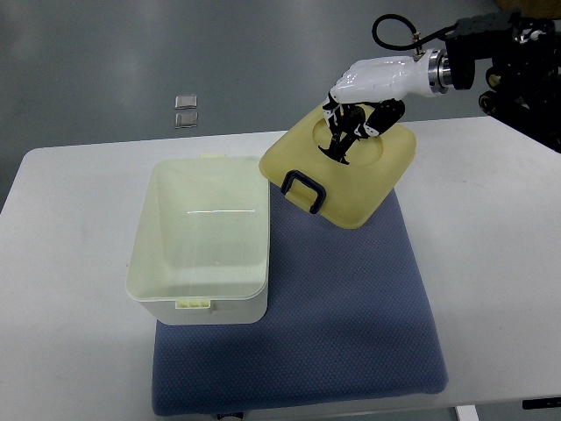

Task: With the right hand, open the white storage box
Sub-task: 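Lower the held lid onto the mat beside the box, then release the lid handle and raise the right hand away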

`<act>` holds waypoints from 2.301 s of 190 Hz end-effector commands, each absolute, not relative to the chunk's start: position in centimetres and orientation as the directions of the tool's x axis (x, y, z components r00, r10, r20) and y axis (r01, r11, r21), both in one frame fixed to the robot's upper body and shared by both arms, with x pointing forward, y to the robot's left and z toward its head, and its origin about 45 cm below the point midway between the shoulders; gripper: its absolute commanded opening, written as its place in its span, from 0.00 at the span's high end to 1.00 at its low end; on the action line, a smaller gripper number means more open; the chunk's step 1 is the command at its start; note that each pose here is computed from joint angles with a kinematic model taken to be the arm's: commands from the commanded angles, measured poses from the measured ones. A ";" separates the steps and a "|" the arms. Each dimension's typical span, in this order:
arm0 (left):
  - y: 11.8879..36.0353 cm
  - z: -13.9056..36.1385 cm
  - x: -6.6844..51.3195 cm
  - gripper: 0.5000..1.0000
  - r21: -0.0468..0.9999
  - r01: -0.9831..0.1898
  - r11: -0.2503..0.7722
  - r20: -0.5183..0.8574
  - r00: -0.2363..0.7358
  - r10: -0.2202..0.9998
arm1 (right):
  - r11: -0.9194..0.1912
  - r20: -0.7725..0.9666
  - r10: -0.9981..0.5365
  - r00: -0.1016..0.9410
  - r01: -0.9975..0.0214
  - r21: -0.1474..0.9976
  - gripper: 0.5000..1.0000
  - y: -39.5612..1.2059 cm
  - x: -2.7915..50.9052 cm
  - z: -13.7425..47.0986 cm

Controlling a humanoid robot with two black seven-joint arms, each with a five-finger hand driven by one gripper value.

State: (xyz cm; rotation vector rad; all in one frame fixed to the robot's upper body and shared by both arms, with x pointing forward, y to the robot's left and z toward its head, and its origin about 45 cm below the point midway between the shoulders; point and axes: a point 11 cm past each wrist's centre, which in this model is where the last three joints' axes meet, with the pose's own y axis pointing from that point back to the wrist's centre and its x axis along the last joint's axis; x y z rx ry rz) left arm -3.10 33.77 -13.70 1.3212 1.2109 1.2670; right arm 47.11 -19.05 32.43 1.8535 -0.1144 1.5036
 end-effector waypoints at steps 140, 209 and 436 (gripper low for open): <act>33.8 -13.7 -3.1 0.00 0.993 0.058 -0.102 0.103 -0.011 0.995 | -0.651 0.870 0.321 0.373 -0.580 0.489 1.00 -23.6 48.1 28.6; 33.8 -13.7 -3.1 0.00 0.993 0.058 -0.102 0.103 -0.009 0.995 | -0.695 0.853 0.332 0.403 -0.507 0.510 1.00 -21.6 46.3 26.2; 33.8 -13.7 -3.0 0.00 0.993 0.056 -0.102 0.103 -0.009 0.995 | -0.753 0.818 0.282 0.501 -0.412 0.512 0.17 -19.4 43.3 22.4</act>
